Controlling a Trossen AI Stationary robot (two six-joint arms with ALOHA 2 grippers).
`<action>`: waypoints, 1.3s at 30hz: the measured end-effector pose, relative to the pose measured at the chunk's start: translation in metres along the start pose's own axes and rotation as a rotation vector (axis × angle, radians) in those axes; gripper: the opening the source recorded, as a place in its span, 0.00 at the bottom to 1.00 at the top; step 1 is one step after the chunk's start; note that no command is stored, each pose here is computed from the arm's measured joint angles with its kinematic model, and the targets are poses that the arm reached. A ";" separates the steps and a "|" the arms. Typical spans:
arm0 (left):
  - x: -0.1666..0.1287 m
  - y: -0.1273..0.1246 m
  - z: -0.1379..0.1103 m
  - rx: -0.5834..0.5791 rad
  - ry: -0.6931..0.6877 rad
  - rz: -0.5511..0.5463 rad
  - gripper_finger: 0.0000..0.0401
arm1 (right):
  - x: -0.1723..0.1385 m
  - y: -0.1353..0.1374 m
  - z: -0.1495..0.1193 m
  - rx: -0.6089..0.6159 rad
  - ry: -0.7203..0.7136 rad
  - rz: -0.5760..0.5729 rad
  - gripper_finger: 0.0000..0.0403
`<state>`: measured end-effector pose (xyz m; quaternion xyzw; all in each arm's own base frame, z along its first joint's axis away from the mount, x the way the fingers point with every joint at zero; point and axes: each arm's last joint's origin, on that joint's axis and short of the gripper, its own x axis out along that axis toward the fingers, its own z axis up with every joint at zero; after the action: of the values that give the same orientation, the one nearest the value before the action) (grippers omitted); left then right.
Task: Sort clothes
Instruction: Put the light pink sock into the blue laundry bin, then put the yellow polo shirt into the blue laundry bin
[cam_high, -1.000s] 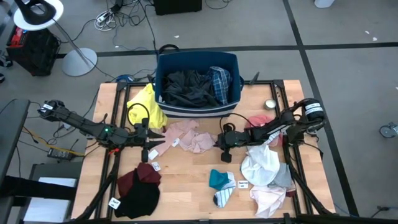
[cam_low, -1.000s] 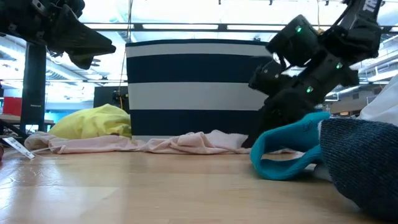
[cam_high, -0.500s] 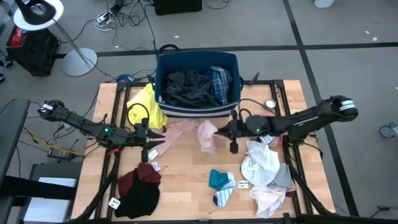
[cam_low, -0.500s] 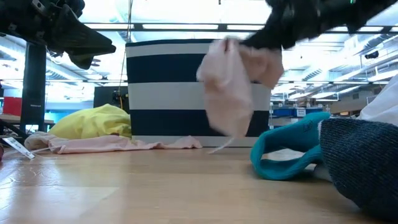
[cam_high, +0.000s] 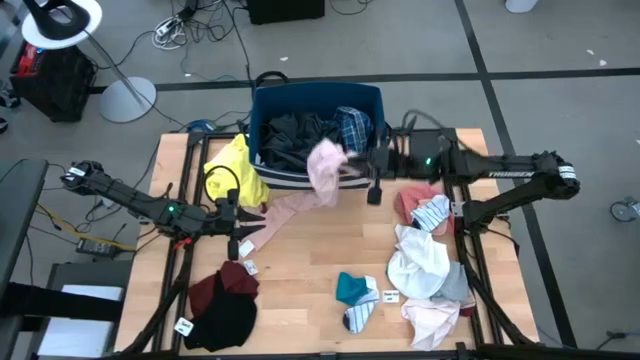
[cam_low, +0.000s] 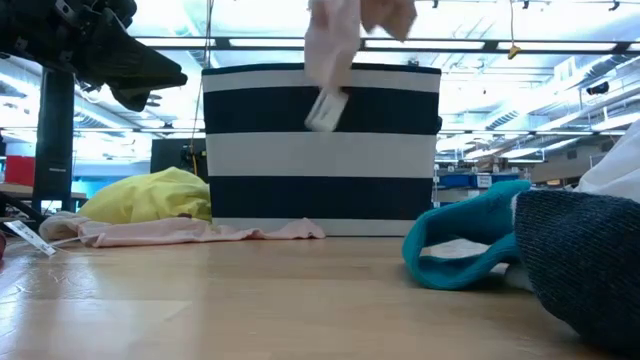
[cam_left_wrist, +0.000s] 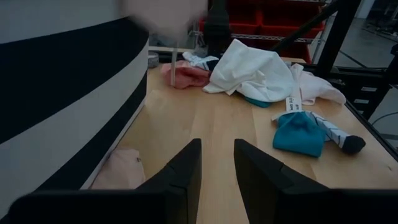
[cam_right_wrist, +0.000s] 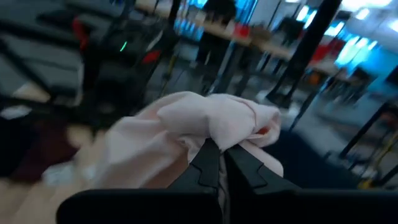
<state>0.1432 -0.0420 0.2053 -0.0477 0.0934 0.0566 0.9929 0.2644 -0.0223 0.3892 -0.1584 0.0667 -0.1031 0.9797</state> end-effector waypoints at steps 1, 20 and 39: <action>0.000 0.000 0.000 0.000 0.000 0.000 0.25 | -0.001 -0.008 0.006 -0.010 -0.018 -0.020 0.01; 0.000 0.000 0.000 0.046 -0.003 0.001 0.25 | 0.024 -0.097 -0.022 0.169 0.098 -0.172 0.05; 0.000 0.000 0.007 0.011 -0.074 0.018 0.25 | 0.007 -0.099 -0.030 0.256 0.223 -0.172 0.35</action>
<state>0.1443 -0.0416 0.2127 -0.0393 0.0574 0.0666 0.9954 0.2481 -0.1248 0.3925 -0.0253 0.1473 -0.2108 0.9660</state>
